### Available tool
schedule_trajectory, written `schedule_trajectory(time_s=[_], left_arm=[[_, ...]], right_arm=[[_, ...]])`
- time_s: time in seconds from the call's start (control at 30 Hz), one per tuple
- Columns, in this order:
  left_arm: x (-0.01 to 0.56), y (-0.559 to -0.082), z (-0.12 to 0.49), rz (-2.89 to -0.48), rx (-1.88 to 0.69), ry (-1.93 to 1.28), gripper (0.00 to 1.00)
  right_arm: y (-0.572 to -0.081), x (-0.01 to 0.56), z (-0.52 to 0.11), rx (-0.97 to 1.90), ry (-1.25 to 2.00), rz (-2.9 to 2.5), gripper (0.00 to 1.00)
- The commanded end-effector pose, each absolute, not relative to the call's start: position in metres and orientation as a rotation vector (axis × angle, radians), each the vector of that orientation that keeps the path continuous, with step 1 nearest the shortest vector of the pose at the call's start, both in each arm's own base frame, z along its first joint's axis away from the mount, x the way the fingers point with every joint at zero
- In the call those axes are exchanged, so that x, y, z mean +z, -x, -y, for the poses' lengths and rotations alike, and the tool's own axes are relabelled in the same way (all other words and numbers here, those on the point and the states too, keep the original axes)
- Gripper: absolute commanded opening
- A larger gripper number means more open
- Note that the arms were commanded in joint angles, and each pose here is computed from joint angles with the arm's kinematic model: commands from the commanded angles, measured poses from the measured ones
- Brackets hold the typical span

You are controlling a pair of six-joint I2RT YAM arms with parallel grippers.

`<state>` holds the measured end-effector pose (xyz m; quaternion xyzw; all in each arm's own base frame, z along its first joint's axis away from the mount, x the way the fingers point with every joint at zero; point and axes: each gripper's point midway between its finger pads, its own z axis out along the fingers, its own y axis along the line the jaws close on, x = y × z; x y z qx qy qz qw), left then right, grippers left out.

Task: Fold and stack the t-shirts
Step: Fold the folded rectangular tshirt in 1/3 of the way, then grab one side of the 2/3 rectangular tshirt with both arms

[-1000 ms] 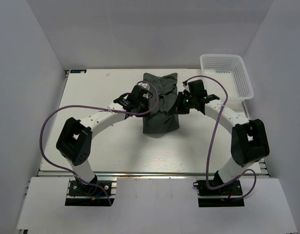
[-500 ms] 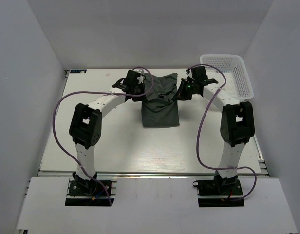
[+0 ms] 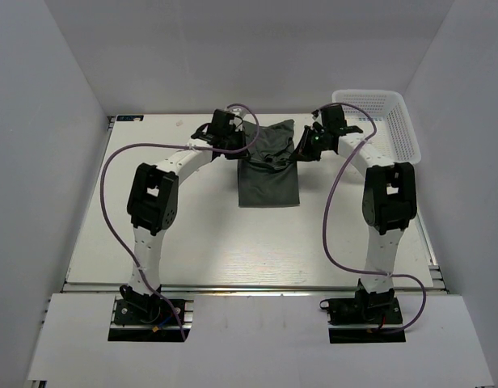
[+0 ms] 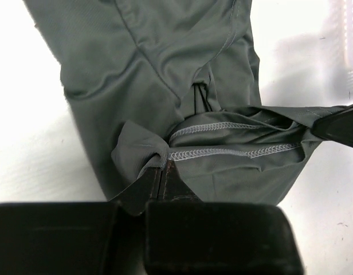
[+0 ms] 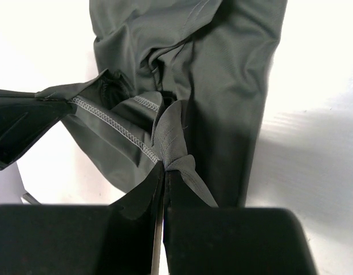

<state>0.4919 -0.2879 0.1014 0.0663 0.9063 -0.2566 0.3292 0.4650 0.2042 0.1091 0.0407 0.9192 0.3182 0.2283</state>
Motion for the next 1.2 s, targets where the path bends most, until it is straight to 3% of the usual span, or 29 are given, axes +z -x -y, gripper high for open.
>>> schedule_trajectory(time_s=[0.0, 0.13, 0.17, 0.2, 0.27, 0.3, 0.37, 0.4, 0.5, 0.83, 0.87, 1.17], left_arm=[[0.118, -0.504, 0.293, -2.321, -0.703, -0.209, 0.0], [0.113, -0.519, 0.279, -2.319, -0.65, -0.151, 0.04], [0.121, -0.524, 0.28, -2.297, -0.645, -0.147, 0.16], [0.12, -0.531, 0.274, -2.291, -0.627, -0.128, 0.27], [0.121, -0.536, 0.269, -2.298, -0.615, -0.125, 0.35], [0.129, -0.537, 0.269, -2.294, -0.616, -0.126, 0.55], [0.138, -0.531, 0.272, -2.282, -0.646, -0.175, 0.77], [0.144, -0.528, 0.273, -2.261, -0.659, -0.197, 0.97], [0.154, -0.502, 0.267, -2.245, -0.689, -0.213, 1.0], [0.106, -0.402, 0.268, -2.359, -0.843, -0.358, 1.0], [0.102, -0.394, 0.272, -2.371, -0.848, -0.373, 1.0], [0.056, -0.354, 0.273, -2.503, -0.771, -0.428, 1.0]], right_arm=[[-0.488, 0.12, -0.203, 0.898, -0.095, -2.462, 0.0], [-0.5, 0.111, -0.205, 0.931, -0.053, -2.447, 0.0], [-0.508, 0.121, -0.206, 0.928, -0.019, -2.415, 0.0], [-0.511, 0.121, -0.205, 0.93, -0.01, -2.407, 0.04], [-0.516, 0.124, -0.208, 0.955, 0.023, -2.398, 0.22], [-0.518, 0.125, -0.206, 0.957, 0.04, -2.39, 0.42], [-0.514, 0.141, -0.207, 0.975, 0.102, -2.358, 0.61], [-0.505, 0.142, -0.209, 0.972, 0.133, -2.36, 0.65], [-0.485, 0.155, -0.208, 0.962, 0.189, -2.34, 0.9], [-0.394, 0.127, -0.201, 0.972, 0.204, -2.406, 0.9], [-0.377, 0.104, -0.197, 0.973, 0.174, -2.461, 0.9], [-0.351, 0.06, -0.183, 0.935, 0.07, -2.568, 0.9]])
